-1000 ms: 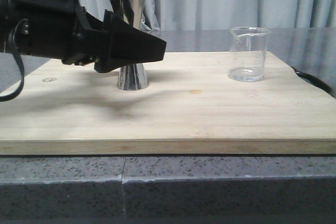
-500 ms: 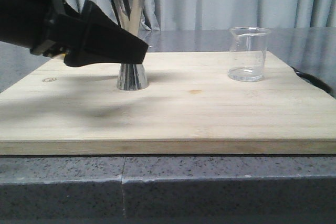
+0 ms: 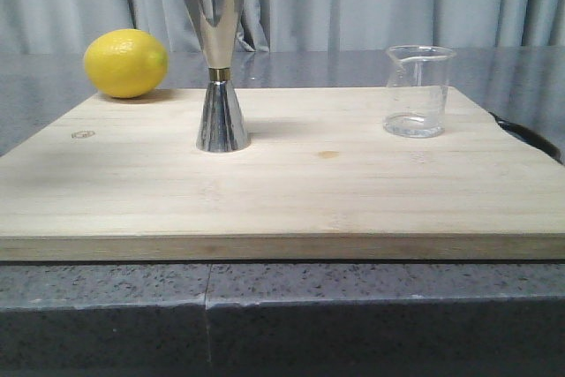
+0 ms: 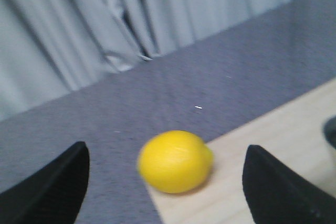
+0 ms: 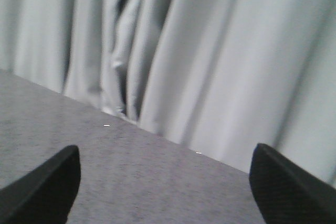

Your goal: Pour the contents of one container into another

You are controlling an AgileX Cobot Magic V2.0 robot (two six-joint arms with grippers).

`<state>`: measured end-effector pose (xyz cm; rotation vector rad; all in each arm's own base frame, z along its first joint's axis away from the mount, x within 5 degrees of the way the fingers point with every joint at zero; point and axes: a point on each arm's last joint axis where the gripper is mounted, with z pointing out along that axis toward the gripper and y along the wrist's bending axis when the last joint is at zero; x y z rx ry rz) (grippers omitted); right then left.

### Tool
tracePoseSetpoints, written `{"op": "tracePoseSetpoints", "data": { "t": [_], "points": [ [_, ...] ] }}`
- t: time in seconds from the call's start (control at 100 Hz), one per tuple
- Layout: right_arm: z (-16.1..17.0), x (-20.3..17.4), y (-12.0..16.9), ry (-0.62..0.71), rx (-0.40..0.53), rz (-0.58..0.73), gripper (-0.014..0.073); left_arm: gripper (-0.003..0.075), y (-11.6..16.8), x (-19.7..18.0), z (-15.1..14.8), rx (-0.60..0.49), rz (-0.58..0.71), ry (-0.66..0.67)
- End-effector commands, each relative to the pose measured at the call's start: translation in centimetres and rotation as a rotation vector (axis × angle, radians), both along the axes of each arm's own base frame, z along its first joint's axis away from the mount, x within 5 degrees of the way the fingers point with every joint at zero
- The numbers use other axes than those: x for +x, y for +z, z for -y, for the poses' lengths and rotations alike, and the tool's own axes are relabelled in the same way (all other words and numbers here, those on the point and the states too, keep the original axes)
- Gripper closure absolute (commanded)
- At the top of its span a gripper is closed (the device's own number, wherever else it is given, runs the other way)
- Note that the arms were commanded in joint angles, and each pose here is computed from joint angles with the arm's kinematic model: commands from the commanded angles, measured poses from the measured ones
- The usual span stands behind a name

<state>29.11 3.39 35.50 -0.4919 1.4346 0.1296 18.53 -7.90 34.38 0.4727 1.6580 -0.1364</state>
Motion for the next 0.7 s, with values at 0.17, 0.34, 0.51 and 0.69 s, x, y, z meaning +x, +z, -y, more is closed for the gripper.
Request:
{"op": "tracePoseSetpoints", "data": {
  "t": [0.17, 0.34, 0.51, 0.69],
  "points": [
    [2.0, -4.9, 8.1, -0.158, -0.015, 0.226, 0.0002, 0.0242, 4.8, -4.7, -3.8, -0.130, 0.199, 0.167],
    [2.5, -10.4, 11.1, -0.260, -0.016, 0.315, 0.0002, 0.0262, 6.7, -8.1, -4.8, -0.197, 0.324, 0.114],
    [3.4, -16.5, 12.7, -0.393, 0.002, 0.371, 0.0002, 0.0262, 7.8, -11.3, -6.1, -0.272, 0.423, 0.090],
    [3.2, -22.4, 10.2, -0.403, 0.028, 0.441, 0.0002, 0.0262, 8.2, -14.1, -7.3, -0.348, 0.495, 0.077]
  ]
}}
